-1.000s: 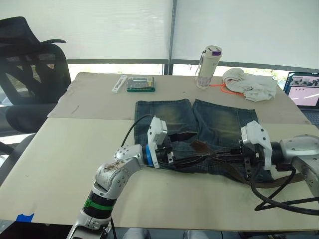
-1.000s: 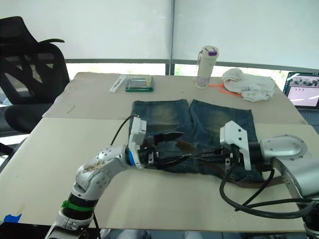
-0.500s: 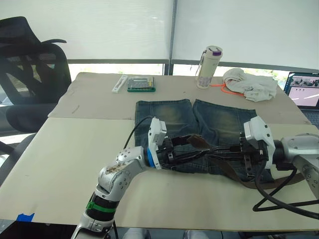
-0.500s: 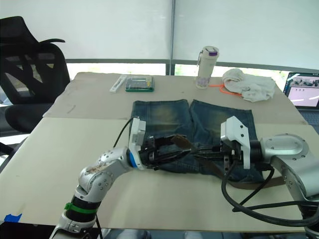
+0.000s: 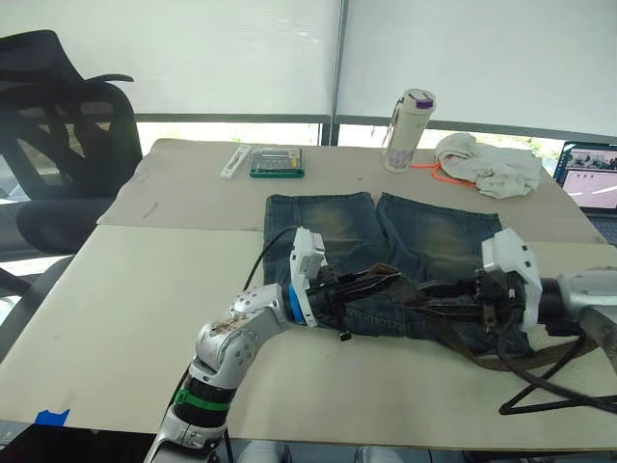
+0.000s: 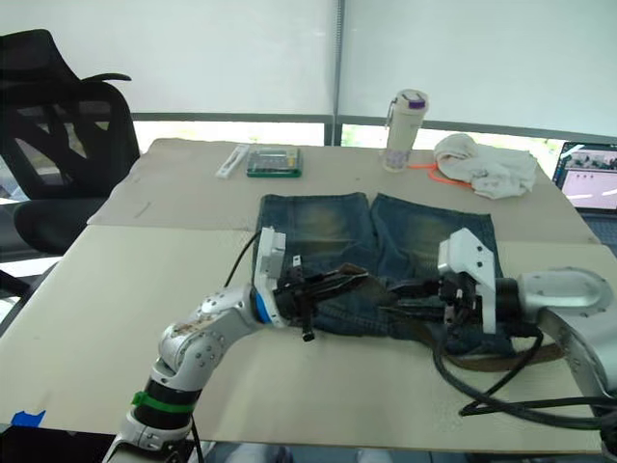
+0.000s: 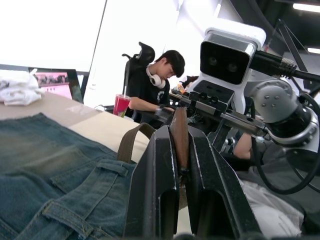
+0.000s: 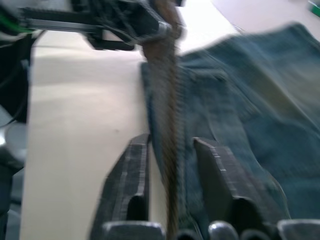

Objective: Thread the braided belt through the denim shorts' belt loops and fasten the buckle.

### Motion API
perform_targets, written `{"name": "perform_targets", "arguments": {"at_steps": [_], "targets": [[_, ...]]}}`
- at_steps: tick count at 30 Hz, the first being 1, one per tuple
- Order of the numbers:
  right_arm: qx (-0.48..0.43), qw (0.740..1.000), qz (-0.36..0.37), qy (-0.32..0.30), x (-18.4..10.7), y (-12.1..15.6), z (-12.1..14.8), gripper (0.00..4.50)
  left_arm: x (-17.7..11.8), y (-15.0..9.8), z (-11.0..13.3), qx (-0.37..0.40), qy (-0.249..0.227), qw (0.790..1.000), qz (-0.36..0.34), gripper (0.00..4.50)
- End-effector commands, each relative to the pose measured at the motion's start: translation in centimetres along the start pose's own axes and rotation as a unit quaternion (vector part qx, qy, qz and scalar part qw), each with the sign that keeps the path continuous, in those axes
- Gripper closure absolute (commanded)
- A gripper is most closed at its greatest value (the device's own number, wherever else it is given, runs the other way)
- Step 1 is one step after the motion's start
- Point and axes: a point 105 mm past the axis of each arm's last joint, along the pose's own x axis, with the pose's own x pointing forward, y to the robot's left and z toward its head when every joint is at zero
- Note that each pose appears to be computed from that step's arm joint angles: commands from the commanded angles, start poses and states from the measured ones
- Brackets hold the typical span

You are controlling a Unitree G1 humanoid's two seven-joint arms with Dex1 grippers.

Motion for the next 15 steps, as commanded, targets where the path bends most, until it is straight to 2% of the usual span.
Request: {"name": "perform_targets", "arguments": {"at_steps": [1,5,9,15], "targets": [[0.019,0.993,-0.1,-0.068,-2.9,-1.6,2.2,1.37,1.4,-0.3,1.2,-0.022,-0.032,0.999,-0.003,4.5],[0.094,0.987,-0.075,-0.103,-4.0,1.0,2.6,0.06,2.1,0.0,1.3,-0.058,-0.039,0.998,0.003,4.5],[0.183,0.971,-0.015,-0.154,-1.7,5.5,1.9,0.02,2.8,0.6,2.2,-0.12,-0.066,0.99,0.015,4.5],[0.276,0.941,-0.057,-0.186,3.3,7.2,-0.6,0.02,3.0,0.7,3.0,-0.153,-0.077,0.985,0.014,4.5]]}}
